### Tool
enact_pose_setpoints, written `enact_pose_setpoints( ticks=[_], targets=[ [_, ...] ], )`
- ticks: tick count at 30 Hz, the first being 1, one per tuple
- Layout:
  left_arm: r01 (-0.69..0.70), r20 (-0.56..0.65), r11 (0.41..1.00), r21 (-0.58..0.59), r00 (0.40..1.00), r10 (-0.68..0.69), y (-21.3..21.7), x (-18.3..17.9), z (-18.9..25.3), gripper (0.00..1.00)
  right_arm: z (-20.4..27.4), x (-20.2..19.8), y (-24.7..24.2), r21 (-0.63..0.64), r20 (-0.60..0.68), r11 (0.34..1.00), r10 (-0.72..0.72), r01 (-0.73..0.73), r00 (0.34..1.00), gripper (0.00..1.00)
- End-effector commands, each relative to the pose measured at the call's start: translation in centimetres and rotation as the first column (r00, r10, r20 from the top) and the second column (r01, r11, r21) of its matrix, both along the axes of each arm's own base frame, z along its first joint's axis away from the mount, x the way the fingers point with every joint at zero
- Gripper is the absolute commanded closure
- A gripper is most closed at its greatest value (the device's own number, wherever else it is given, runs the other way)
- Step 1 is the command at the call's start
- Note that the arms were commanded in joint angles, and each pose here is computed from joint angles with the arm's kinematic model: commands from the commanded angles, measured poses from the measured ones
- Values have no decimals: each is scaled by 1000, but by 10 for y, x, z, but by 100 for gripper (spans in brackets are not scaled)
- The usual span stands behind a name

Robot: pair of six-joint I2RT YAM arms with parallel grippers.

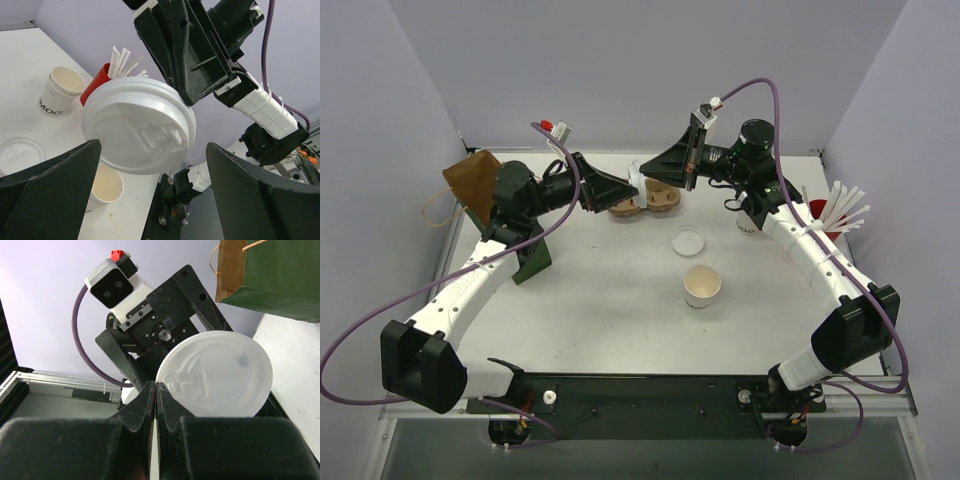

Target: Pack the takeout coffee

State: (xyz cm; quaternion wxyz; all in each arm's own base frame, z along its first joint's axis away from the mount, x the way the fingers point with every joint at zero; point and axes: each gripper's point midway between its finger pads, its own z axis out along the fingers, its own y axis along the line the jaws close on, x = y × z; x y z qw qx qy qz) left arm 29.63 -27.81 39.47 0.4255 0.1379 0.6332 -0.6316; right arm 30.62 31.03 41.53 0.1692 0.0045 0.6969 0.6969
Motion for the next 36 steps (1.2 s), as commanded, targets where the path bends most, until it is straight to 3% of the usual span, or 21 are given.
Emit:
enact_pose_setpoints(
  ticks=[1, 9, 27, 36],
  targets=[
    [15, 104, 999, -33, 995, -12, 2, -4, 29, 2, 34, -22, -3, 50, 127, 998, 38, -45, 991, 100],
    [-38, 116, 999, 27, 993, 35, 9, -3, 23, 3, 36, -22, -3, 46, 134, 998, 38, -44, 990, 100],
    [47, 166, 999, 11, 985, -48, 13, -8, 30, 2, 38, -24, 1, 46, 134, 997, 48, -55, 990, 100],
    [19, 177, 999, 39, 984, -26, 13, -1, 26, 3, 42, -25, 3, 50, 135, 997, 54, -62, 989, 100]
  ],
)
